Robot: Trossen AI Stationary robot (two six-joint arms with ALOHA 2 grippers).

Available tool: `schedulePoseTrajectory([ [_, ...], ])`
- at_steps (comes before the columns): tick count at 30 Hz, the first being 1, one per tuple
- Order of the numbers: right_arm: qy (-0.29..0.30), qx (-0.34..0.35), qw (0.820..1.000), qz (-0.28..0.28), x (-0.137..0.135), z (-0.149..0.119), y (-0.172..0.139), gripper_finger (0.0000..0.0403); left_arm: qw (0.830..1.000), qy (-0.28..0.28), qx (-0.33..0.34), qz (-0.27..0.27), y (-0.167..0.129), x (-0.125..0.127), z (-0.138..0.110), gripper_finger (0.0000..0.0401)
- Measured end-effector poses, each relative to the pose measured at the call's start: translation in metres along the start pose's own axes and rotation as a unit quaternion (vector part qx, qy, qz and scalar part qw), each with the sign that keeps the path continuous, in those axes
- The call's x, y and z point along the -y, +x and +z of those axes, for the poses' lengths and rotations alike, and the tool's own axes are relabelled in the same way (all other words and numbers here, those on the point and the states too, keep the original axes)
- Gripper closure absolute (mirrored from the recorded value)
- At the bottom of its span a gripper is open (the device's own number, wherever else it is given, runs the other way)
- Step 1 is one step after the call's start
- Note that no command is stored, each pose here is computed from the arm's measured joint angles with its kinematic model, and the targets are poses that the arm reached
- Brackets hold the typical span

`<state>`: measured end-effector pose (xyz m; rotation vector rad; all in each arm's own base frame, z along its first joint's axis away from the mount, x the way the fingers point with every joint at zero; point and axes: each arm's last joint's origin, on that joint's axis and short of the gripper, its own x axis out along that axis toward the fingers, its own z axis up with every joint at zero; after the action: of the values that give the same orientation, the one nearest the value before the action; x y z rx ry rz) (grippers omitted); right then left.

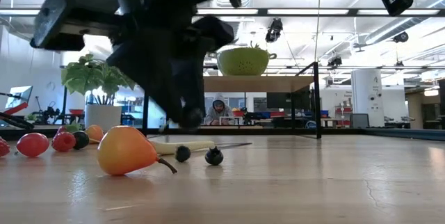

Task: Pick & Place Fruit
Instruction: Put the black cherry into the strainer bowl

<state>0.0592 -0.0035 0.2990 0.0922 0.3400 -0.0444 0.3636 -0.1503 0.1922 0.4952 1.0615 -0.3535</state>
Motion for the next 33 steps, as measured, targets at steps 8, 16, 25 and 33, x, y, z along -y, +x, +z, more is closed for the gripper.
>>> schedulePoseTrajectory([
  [8, 0.0, 0.0, 1.0, 0.0, 0.0, 0.0, 0.0, 0.0394, 0.991, 0.033, -0.022, 0.126, -0.021, -0.022, -0.002, 0.0289],
  [16, 0.0, 0.0, 1.0, 0.0, 0.0, 0.0, 0.0, 0.0394, 0.955, 0.067, -0.051, 0.284, -0.05, -0.057, 0.009, 0.0286],
  [25, 0.0, 0.0, 1.0, 0.0, 0.0, 0.0, 0.0, 0.0394, 0.9, 0.062, -0.088, 0.423, -0.097, -0.11, 0.024, 0.029],
  [33, 0.0, 0.0, 1.0, 0.0, 0.0, 0.0, 0.0, 0.0394, 0.882, -0.005, -0.117, 0.457, -0.119, -0.185, -0.001, 0.0289],
])
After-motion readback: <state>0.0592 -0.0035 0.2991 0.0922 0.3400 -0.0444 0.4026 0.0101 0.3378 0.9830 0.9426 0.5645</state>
